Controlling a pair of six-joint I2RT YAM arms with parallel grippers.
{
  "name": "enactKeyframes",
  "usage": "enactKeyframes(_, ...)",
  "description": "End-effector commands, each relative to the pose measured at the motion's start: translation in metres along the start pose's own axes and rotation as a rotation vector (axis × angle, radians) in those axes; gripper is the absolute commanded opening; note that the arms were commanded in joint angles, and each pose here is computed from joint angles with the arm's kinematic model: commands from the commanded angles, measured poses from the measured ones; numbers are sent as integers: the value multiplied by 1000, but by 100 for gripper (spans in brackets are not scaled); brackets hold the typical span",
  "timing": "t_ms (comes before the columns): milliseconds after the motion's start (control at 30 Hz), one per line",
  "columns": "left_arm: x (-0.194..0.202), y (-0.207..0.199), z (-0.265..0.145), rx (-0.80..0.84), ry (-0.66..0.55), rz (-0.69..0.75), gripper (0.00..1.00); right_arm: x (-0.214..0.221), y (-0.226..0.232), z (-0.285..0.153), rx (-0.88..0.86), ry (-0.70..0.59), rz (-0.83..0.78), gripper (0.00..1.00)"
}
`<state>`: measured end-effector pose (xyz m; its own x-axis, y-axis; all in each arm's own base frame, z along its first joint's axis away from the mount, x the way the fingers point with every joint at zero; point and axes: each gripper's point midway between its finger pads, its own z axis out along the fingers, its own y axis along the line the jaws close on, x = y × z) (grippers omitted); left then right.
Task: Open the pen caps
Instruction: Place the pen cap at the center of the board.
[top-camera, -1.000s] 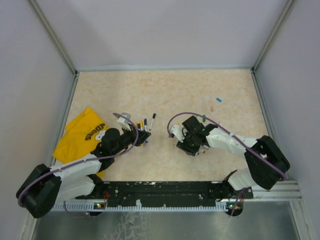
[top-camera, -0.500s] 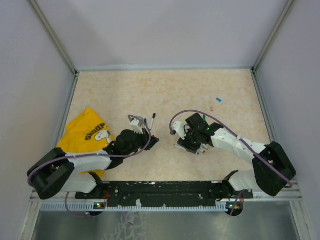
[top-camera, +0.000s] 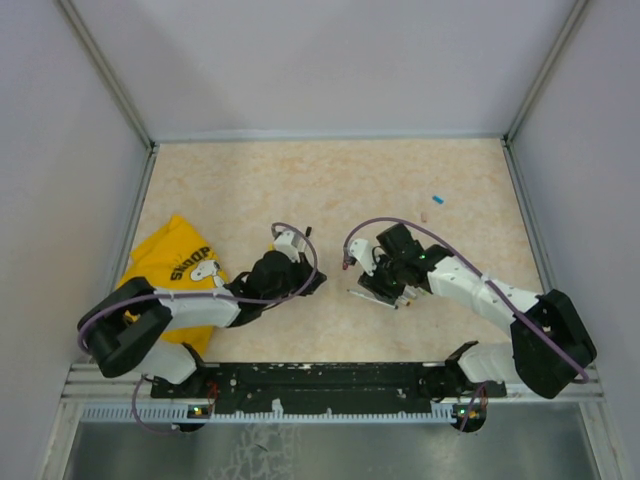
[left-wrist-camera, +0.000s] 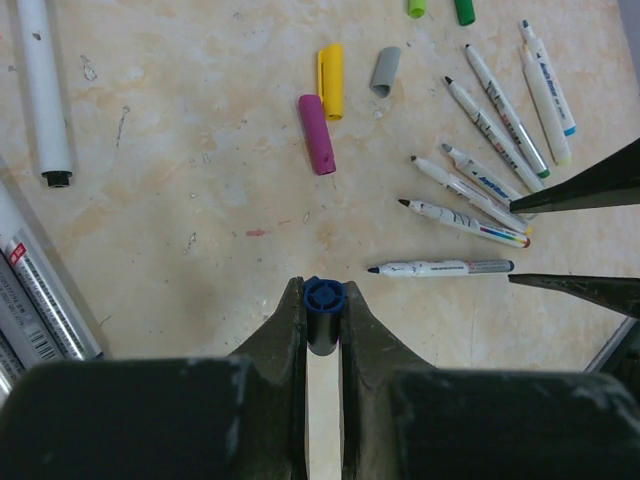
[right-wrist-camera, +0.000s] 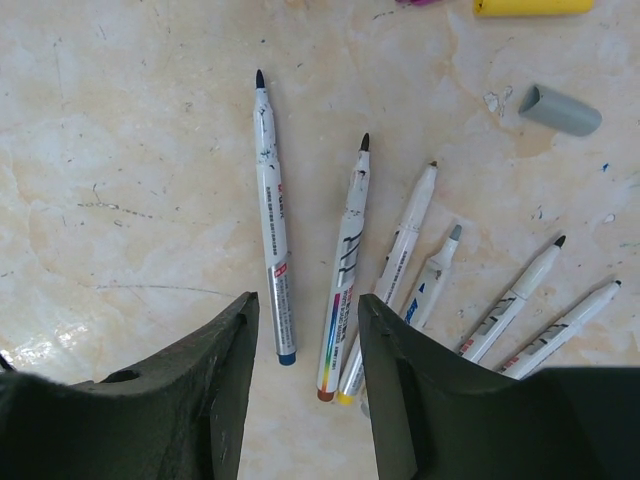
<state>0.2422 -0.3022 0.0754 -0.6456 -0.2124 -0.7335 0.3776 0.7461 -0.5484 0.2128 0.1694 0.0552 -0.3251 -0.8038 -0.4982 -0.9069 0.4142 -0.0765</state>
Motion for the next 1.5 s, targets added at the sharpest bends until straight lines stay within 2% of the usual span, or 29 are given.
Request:
enactKeyframes(0, 1, 2, 10, -59, 31, -11, 0, -26, -13, -13, 43, -84, -20, 45)
enactKeyframes(567, 14, 4, 43, -139, 160, 44, 0, -24, -16, -13, 52, -80, -9, 45)
enactKeyframes(867, 11, 14, 61, -224, 183, 77, 4, -23, -18, -14, 55, -83, -3, 45)
enactKeyframes(1000, 10, 19, 64, -259, 182, 79, 11, -23, -18, -14, 56, -82, -3, 45)
enactKeyframes(1100, 13, 23, 65, -285, 194, 77, 27, -24, -18, -15, 58, -86, -4, 45)
enactKeyframes(1200, 14, 25, 66, -300, 202, 76, 35, -24, -18, -15, 58, -87, -2, 45)
enactKeyframes(1467, 12, 27, 65, -315, 196, 72, 38, -24, -18, -16, 56, -90, 1, 45)
